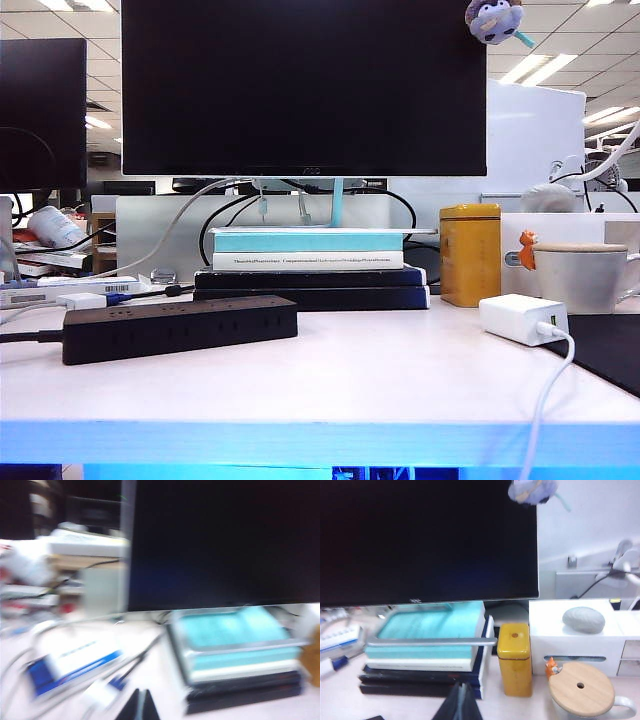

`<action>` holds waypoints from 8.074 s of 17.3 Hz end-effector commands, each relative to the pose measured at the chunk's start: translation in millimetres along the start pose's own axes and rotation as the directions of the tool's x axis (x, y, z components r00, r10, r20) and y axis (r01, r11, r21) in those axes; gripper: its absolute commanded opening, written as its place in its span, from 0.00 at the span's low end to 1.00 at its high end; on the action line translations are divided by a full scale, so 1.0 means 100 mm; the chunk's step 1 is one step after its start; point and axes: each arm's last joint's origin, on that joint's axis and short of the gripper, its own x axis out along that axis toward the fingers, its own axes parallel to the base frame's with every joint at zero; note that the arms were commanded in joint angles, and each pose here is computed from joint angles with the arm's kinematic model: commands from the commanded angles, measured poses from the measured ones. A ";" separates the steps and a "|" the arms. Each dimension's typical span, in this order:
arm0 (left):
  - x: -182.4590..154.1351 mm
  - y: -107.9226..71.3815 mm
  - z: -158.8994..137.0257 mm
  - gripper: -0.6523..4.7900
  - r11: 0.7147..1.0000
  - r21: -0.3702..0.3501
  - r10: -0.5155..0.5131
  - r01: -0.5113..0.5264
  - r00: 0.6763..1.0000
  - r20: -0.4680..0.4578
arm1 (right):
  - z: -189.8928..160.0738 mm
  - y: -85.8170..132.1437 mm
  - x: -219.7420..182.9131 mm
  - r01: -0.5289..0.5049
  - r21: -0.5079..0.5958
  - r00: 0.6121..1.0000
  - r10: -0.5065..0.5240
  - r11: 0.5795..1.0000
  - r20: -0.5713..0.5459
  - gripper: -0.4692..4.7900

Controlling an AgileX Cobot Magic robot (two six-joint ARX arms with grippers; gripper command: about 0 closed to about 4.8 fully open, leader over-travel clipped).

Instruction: Plug the white charger into the left socket.

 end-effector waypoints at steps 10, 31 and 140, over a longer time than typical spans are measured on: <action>0.21 -0.05 0.52 0.11 0.977 0.029 -0.214 0.212 0.974 0.079 | -0.75 -0.06 1.46 -0.027 0.035 0.604 0.044 0.999 -0.796 0.74; 0.21 -0.06 0.51 0.11 0.972 0.027 -0.234 0.233 0.970 0.064 | -1.71 -0.11 2.15 -0.026 -0.135 0.397 -0.114 0.990 -0.911 0.26; 2.01 -0.26 -2.10 0.37 0.535 0.035 -0.826 0.844 0.531 -0.192 | -1.40 0.92 3.06 -0.964 -0.070 0.264 0.878 0.258 -0.398 0.67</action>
